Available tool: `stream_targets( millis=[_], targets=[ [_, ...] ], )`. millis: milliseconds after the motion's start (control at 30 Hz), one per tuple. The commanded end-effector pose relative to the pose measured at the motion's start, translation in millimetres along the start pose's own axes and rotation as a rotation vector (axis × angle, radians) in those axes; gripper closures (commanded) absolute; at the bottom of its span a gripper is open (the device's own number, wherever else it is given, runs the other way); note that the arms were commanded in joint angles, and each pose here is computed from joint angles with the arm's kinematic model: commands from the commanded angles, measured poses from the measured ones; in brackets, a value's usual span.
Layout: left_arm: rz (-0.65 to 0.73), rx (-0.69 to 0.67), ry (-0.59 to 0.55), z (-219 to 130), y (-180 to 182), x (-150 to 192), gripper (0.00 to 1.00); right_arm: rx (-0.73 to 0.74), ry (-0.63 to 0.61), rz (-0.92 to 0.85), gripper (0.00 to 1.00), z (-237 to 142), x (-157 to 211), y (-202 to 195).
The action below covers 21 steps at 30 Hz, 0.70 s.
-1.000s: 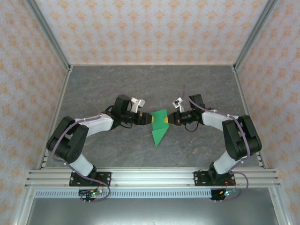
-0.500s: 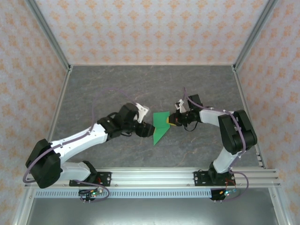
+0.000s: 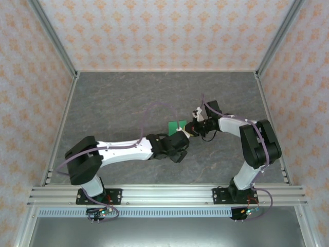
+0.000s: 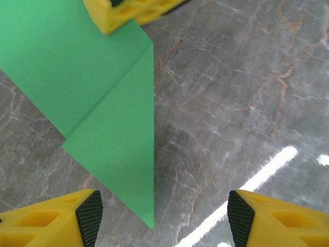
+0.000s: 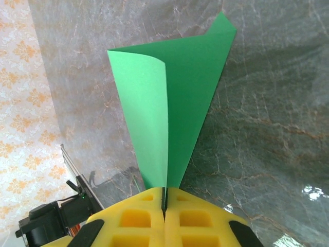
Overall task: Fold a paper plane with a square sheet of paper (fold left side to right side)
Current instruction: Fold the wing for the fifth time at the center of the table.
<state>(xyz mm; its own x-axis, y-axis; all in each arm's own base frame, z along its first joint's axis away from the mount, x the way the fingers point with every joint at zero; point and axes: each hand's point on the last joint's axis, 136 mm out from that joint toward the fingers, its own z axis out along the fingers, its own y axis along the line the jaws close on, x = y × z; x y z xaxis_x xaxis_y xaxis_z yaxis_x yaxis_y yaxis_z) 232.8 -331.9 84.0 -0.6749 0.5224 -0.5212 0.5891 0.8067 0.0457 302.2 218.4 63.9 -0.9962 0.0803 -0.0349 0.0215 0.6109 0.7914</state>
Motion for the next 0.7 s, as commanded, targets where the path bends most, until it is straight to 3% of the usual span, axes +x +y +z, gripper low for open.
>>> stream_targets(
  millis=[0, 367, 667],
  targets=[
    [0.017, -0.160, 0.011, 5, 16, -4, 0.31, 0.016, 0.018, 0.036, 0.97, 1, 1, -2],
    [0.017, -0.263, 0.066, 32, 18, -4, 0.35, 0.010, 0.031, 0.044, 0.97, 2, 2, -1],
    [0.035, -0.288, 0.120, 46, 18, 5, 0.57, 0.012, 0.035, 0.044, 0.97, 3, 2, -1]
  ],
)
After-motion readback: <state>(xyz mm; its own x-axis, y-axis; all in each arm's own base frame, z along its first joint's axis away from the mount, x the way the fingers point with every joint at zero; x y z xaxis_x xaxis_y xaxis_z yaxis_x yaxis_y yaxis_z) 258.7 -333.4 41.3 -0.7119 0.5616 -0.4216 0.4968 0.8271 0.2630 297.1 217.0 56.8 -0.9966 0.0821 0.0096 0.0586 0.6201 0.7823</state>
